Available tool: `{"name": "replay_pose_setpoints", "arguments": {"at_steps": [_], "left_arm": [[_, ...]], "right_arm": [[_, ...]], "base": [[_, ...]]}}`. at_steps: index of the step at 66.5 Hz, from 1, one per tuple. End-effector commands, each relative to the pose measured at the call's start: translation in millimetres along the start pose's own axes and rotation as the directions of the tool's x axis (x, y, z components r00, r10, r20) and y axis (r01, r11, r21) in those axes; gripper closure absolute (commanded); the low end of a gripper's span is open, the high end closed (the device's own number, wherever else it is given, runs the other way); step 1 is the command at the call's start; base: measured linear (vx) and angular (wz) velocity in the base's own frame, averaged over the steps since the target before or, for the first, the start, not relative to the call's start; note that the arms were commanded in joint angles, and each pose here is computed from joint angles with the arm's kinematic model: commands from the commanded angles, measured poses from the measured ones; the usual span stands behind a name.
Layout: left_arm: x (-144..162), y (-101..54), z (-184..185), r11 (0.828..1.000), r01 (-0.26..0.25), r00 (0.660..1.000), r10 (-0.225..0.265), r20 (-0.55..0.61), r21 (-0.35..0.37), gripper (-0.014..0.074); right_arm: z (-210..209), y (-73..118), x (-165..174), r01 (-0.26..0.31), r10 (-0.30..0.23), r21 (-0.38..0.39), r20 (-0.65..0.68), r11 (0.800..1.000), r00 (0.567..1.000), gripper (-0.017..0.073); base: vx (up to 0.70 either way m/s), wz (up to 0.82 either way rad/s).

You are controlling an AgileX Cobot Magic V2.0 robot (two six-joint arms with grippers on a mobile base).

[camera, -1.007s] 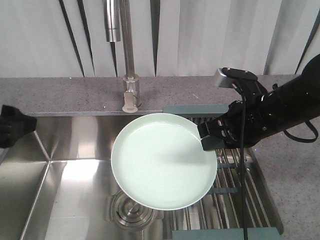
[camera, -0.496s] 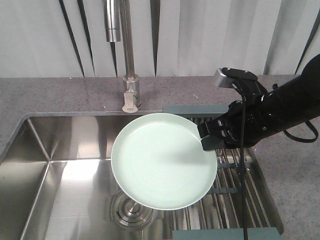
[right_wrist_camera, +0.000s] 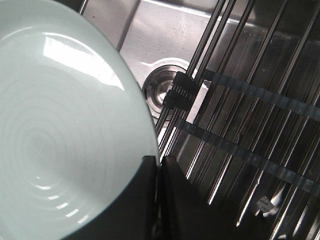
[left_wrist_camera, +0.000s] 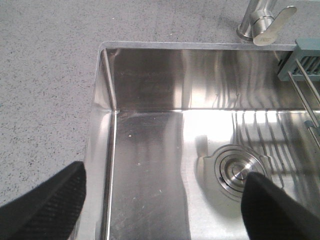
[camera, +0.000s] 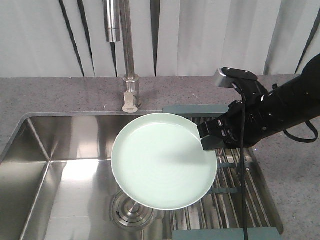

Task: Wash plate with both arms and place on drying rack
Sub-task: 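Withdraw the left gripper away from the faucet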

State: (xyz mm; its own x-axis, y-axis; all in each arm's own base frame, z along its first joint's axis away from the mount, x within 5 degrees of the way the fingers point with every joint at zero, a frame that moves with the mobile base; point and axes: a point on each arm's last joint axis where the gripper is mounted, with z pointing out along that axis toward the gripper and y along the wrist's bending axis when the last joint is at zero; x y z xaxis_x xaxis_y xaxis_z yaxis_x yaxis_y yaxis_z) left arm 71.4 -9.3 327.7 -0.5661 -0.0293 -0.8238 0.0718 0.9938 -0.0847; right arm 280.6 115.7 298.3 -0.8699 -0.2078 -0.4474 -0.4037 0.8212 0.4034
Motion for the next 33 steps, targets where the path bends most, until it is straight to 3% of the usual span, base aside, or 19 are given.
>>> {"name": "replay_pose_setpoints", "arguments": {"at_steps": [1,33], "left_arm": [[-11.4,-1.5,-4.3,1.0,0.009,0.997,-0.01,0.08,0.012,0.0008],[-11.4,-1.5,-4.3,1.0,0.009,0.997,-0.01,0.08,0.012,0.0008]], "right_arm": [[-16.4,9.1,-7.2,0.01,-0.008,-0.021,0.09,1.0,0.996,0.0561],[-16.4,8.9,-7.6,0.01,-0.008,-0.019,0.095,1.0,0.995,0.0561]], "base": [[0.0,0.0],[0.0,0.0]]}}
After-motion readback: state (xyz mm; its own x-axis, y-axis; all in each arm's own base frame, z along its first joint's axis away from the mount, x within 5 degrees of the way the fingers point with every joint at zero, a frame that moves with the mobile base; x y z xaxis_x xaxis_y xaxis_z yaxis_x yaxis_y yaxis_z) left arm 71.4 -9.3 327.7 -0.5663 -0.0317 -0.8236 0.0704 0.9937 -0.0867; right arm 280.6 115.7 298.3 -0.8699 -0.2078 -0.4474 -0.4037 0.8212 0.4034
